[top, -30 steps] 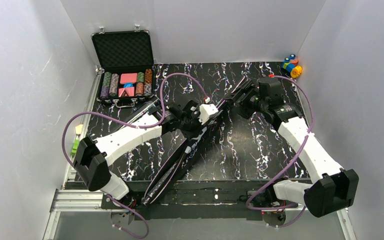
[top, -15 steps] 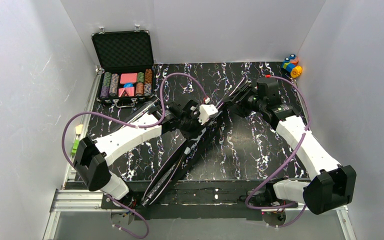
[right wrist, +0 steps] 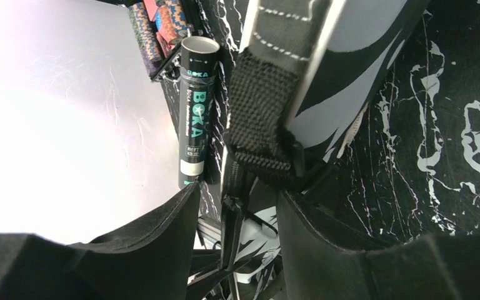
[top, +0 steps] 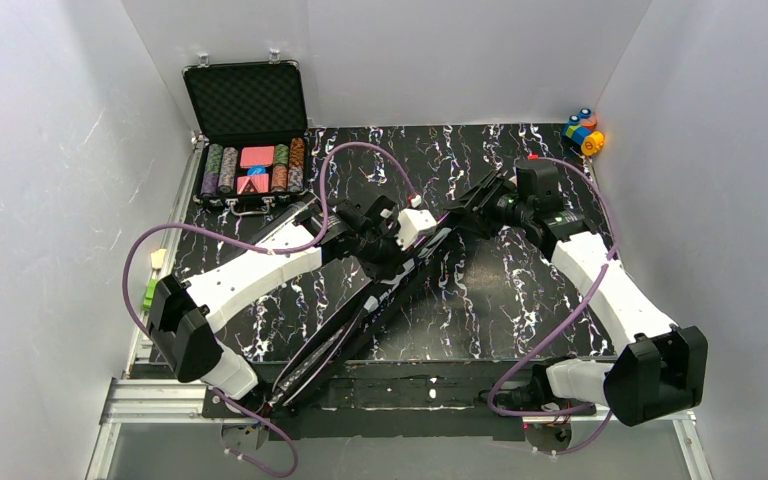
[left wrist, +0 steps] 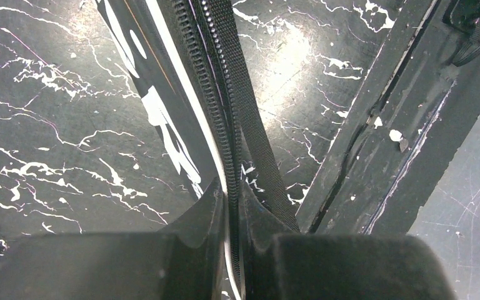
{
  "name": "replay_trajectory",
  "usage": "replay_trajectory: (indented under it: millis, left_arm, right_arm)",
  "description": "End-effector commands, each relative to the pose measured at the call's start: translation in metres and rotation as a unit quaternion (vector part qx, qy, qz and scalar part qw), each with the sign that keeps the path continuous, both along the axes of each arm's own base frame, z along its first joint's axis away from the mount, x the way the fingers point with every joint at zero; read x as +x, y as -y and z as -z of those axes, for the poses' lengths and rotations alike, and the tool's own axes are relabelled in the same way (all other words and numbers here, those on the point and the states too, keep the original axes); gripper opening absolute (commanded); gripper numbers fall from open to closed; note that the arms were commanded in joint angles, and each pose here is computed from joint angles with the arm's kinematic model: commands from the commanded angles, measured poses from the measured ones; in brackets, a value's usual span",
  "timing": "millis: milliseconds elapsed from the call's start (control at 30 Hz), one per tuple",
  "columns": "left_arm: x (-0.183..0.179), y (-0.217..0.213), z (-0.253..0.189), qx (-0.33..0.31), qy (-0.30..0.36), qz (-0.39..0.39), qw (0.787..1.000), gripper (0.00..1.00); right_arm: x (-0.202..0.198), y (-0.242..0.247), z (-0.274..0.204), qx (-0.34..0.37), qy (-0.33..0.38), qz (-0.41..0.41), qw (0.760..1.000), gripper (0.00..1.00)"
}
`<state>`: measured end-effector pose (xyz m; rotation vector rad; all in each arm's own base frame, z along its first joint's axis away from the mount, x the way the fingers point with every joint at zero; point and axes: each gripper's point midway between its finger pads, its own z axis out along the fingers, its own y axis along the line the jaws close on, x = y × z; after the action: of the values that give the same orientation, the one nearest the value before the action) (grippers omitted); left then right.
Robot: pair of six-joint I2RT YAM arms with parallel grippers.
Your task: Pack up the badminton gear
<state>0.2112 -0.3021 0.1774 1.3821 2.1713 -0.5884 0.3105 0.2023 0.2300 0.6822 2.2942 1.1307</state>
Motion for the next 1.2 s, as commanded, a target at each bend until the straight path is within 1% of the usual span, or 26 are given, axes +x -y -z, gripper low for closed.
replay_trajectory:
  millis: [0, 267, 333, 500, 600, 867, 1000, 1167]
  left_arm:
    - [-0.003, 0.014, -0.035, -0.052, 0.020, 0.026, 0.998, 0.00]
    - [-0.005, 0.014, -0.035, -0.054, 0.016, 0.029, 0.998, 0.00]
    - [-0.005, 0.014, -0.036, -0.054, 0.015, 0.029, 0.998, 0.00]
    - [-0.005, 0.014, -0.036, -0.054, 0.014, 0.029, 0.998, 0.00]
    - [-0.005, 0.014, -0.035, -0.054, 0.014, 0.029, 0.998, 0.00]
    - [-0.003, 0.016, -0.035, -0.054, 0.014, 0.027, 0.998, 0.00]
    - [-0.002, 0.016, -0.033, -0.051, 0.014, 0.025, 0.998, 0.00]
    - [-0.001, 0.017, -0.032, -0.050, 0.012, 0.023, 0.998, 0.00]
  right_arm:
    - [-0.002, 0.000, -0.015, 0.015, 0.037, -0.014, 0.999, 0.56]
    - [-0.013, 0.009, -0.016, 0.024, 0.059, -0.011, 0.998, 0.56]
    - [-0.013, 0.011, -0.018, 0.026, 0.064, -0.010, 0.998, 0.54]
    - [-0.011, 0.013, -0.021, 0.032, 0.074, -0.005, 0.997, 0.39]
    - [-0.012, 0.013, -0.023, 0.037, 0.077, -0.007, 0.996, 0.34]
    - [-0.016, 0.013, -0.019, 0.039, 0.077, -0.009, 0.996, 0.09]
    - [-0.020, 0.012, -0.021, 0.046, 0.078, -0.014, 0.996, 0.04]
    - [-0.027, 0.012, -0.019, 0.052, 0.073, -0.016, 0.996, 0.02]
